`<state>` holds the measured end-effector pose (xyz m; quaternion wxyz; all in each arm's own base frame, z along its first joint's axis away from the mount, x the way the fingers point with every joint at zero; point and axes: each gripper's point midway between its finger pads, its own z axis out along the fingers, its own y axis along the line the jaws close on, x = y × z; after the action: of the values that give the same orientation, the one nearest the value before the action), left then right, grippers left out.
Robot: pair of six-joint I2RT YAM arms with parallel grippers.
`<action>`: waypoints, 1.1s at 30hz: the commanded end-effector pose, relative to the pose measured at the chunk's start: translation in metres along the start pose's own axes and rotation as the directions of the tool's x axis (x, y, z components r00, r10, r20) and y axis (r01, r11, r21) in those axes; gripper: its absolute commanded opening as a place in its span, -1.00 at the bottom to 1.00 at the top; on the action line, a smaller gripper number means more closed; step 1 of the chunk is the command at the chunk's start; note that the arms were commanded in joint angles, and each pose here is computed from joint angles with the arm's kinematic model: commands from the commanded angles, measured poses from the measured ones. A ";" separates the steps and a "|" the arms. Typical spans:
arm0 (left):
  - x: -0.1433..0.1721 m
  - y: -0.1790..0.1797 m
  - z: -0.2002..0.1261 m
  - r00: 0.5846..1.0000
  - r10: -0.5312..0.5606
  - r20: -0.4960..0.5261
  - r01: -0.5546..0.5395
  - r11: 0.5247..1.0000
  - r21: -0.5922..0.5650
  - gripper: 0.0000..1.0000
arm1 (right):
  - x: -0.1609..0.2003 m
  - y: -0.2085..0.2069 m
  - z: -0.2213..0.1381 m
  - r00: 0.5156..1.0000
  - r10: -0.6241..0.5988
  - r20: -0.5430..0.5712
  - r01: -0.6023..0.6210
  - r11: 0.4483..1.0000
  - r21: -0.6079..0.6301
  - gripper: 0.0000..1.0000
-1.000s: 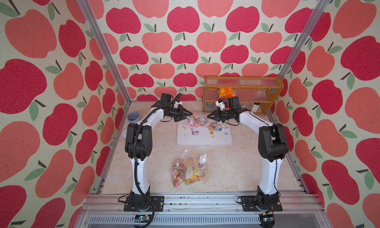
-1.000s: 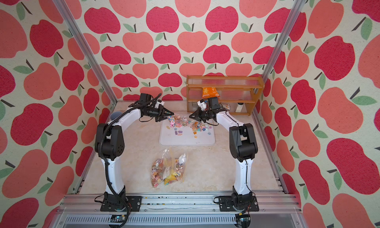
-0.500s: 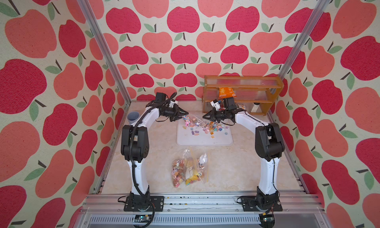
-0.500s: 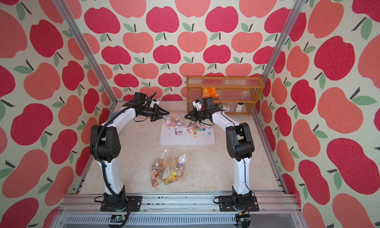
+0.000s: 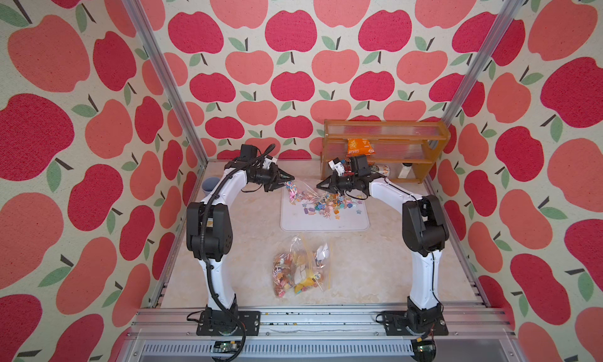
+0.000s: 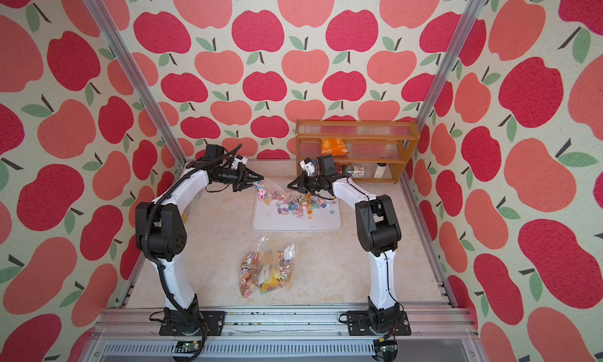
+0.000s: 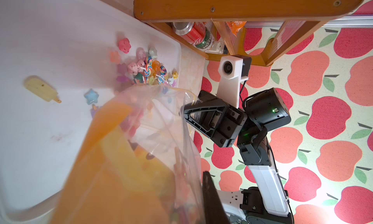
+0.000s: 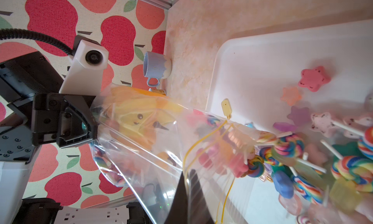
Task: Pour candies out of the ziploc bag
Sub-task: 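Pour the candies out of the ziploc bag onto the tray.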
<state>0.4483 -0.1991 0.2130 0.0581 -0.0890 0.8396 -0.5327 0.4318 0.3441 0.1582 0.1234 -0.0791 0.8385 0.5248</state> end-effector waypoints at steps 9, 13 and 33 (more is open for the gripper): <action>-0.011 -0.028 -0.063 0.990 0.085 0.116 -0.091 0.995 0.050 -0.83 | 0.014 -0.063 -0.014 0.987 0.157 0.044 -0.162 0.972 0.168 -1.00; -0.012 -0.032 -0.073 0.987 0.086 0.136 -0.095 0.994 0.058 -0.83 | 0.019 -0.060 -0.007 0.987 0.156 0.028 -0.158 0.973 0.167 -1.00; -0.008 -0.029 -0.076 0.988 0.075 0.136 -0.081 0.996 0.038 -0.81 | 0.030 -0.083 0.006 0.976 0.216 0.015 -0.215 0.959 0.183 -1.00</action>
<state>0.4392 -0.1739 0.2274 0.0640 -0.1060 0.8365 -0.5337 0.4147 0.3643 0.1611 0.1214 -0.0922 0.8241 0.5456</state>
